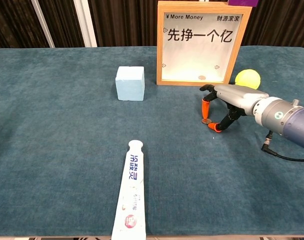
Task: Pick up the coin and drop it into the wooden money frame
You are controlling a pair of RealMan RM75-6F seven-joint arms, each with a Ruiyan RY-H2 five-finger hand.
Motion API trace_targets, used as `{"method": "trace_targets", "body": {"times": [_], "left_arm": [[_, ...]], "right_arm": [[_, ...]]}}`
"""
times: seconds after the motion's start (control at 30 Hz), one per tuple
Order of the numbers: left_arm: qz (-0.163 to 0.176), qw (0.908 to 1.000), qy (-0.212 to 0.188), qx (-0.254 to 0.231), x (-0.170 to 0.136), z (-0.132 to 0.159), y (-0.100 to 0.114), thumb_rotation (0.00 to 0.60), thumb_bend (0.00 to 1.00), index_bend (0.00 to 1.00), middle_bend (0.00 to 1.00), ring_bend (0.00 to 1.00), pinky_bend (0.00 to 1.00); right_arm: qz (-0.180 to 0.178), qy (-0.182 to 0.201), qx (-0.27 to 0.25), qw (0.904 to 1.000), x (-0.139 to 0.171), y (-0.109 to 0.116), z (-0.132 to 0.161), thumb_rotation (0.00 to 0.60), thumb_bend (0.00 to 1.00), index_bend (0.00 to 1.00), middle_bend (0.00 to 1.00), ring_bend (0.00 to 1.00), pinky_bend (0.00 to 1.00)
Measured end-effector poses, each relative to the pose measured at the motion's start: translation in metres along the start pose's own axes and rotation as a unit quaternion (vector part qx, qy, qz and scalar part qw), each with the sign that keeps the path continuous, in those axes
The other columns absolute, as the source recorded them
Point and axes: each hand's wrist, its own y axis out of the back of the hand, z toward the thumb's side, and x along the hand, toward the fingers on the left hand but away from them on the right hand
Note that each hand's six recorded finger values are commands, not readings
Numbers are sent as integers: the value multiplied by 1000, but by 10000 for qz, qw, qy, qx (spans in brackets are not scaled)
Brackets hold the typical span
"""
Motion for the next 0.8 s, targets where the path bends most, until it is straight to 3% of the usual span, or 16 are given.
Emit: {"method": "trace_targets", "body": {"times": [0.8], "left_arm": [[-117, 9999, 49, 26, 0, -1, -1, 600, 450, 209, 3, 0, 104]], "right_arm": [[-191, -48, -217, 9996, -7, 7, 1, 600, 564, 607, 17, 0, 0]]}}
